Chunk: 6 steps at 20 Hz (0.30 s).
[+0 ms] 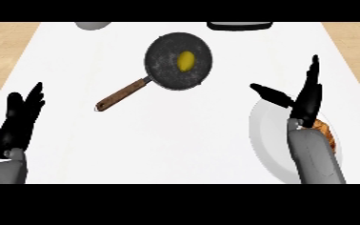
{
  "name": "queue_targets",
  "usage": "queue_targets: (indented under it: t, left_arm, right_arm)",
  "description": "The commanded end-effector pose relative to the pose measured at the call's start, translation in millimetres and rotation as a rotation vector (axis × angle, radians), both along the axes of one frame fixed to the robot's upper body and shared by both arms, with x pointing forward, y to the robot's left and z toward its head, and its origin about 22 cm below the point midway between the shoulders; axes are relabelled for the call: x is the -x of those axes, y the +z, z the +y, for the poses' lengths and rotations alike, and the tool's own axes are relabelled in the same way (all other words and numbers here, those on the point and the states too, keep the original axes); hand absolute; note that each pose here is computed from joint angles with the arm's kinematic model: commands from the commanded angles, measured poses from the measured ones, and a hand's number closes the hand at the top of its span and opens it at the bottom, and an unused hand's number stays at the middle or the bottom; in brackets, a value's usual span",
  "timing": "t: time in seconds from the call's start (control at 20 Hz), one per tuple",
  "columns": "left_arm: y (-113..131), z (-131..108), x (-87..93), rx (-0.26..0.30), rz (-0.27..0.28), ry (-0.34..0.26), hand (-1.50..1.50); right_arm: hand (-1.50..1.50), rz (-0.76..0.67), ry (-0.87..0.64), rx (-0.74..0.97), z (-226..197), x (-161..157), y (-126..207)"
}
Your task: Pick the lemon from the plate and place it in the pan
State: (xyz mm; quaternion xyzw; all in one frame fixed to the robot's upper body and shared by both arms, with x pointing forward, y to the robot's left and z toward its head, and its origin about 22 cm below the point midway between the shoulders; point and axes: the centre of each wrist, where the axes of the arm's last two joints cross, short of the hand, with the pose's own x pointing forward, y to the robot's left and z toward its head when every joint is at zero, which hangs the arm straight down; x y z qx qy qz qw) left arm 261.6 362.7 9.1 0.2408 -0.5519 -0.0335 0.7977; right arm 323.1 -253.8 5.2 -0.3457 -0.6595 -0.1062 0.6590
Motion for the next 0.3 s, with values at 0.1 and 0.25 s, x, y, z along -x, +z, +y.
queue_targets:
  t: [0.1,0.25]
  left_arm:
    - [-1,-19,0.1,0.004,-0.004,-0.011,0.00]
    - [-4,-7,5.2,-0.001,-0.003,-0.021,0.00]
  right_arm:
    - [-1.50,0.005,0.040,0.036,-42,67,40]
    - [-1.50,0.001,0.048,0.046,-52,108,44]
